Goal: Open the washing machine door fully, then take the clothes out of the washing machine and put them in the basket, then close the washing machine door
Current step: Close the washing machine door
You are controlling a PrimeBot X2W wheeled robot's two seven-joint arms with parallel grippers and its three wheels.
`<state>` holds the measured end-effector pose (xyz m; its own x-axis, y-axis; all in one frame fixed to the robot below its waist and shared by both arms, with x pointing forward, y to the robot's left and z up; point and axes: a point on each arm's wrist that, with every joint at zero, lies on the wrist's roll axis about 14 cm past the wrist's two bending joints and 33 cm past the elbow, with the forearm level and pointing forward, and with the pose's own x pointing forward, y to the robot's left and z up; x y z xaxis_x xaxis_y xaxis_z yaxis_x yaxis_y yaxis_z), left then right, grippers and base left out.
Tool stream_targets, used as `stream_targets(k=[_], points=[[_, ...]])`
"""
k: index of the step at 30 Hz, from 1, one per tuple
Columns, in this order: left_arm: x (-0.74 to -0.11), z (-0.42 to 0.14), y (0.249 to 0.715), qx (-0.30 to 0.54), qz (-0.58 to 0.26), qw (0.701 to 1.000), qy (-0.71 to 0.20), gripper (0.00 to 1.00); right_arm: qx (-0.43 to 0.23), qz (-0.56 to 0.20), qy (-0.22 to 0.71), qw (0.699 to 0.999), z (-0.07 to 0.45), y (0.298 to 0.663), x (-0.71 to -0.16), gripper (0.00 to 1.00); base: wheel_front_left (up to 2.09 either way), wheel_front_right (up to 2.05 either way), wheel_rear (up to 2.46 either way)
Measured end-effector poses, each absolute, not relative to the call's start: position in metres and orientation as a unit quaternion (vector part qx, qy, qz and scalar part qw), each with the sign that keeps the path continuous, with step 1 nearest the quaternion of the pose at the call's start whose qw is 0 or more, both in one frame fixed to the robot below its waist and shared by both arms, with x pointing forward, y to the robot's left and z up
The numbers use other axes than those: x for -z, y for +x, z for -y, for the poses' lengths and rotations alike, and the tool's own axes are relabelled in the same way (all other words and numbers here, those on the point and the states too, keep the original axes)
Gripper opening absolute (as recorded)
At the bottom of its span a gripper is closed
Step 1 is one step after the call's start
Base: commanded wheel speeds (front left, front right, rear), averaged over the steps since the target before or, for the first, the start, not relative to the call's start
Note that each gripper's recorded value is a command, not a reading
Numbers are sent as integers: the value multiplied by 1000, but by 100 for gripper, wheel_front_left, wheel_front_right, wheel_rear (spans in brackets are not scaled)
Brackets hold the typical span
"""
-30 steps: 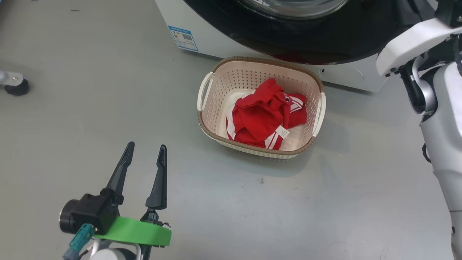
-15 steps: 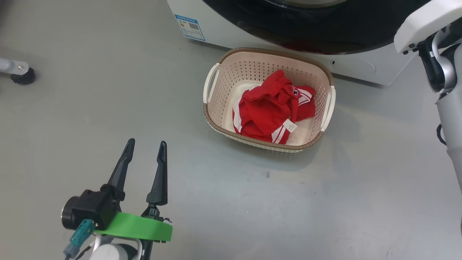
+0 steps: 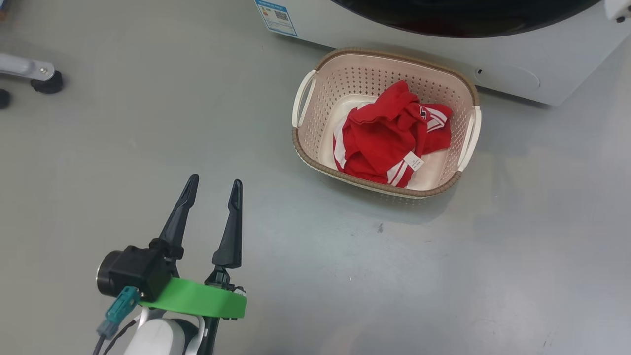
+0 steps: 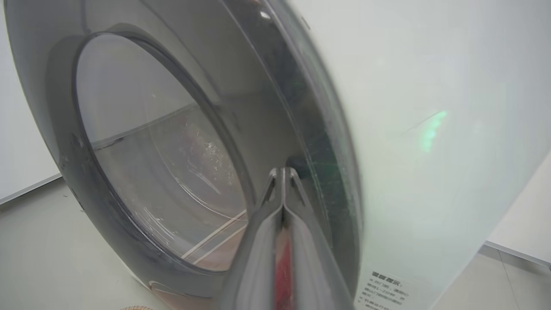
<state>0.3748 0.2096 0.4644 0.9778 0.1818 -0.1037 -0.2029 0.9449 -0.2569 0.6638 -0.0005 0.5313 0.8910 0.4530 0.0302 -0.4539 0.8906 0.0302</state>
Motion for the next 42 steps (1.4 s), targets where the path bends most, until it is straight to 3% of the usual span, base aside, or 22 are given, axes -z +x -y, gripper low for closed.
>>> stream_targets(k=[18, 29, 30, 32, 33, 34, 35, 42], points=[[-459, -214, 376, -104, -44, 985, -131, 100, -230, 18, 23, 973, -2, 668, -524, 0, 0, 0, 0], [-467, -214, 374, -101, -29, 985, -134, 100, -249, 17, 50, 967, -12, 625, -510, 0, 0, 0, 0], [-468, -215, 374, -100, -27, 985, -135, 100, -249, 12, 53, 967, -11, 619, -506, 9, 0, 0, 0], [-472, -215, 374, -98, -22, 986, -134, 100, -248, 0, 55, 967, -10, 608, -497, 36, 0, 0, 0], [-474, -215, 374, -96, -19, 986, -133, 100, -247, -5, 59, 967, -9, 603, -494, 59, 0, 0, 0], [-475, -215, 374, -95, -16, 987, -132, 100, -245, -9, 62, 967, -8, 598, -491, 88, 0, 0, 0], [-477, -216, 374, -94, -14, 987, -131, 100, -243, -16, 66, 968, -6, 592, -488, 100, 0, 0, 0], [-488, -216, 375, -80, 3, 989, -126, 100, -229, -47, 77, 969, 7, 551, -470, 100, 0, 0, 0]])
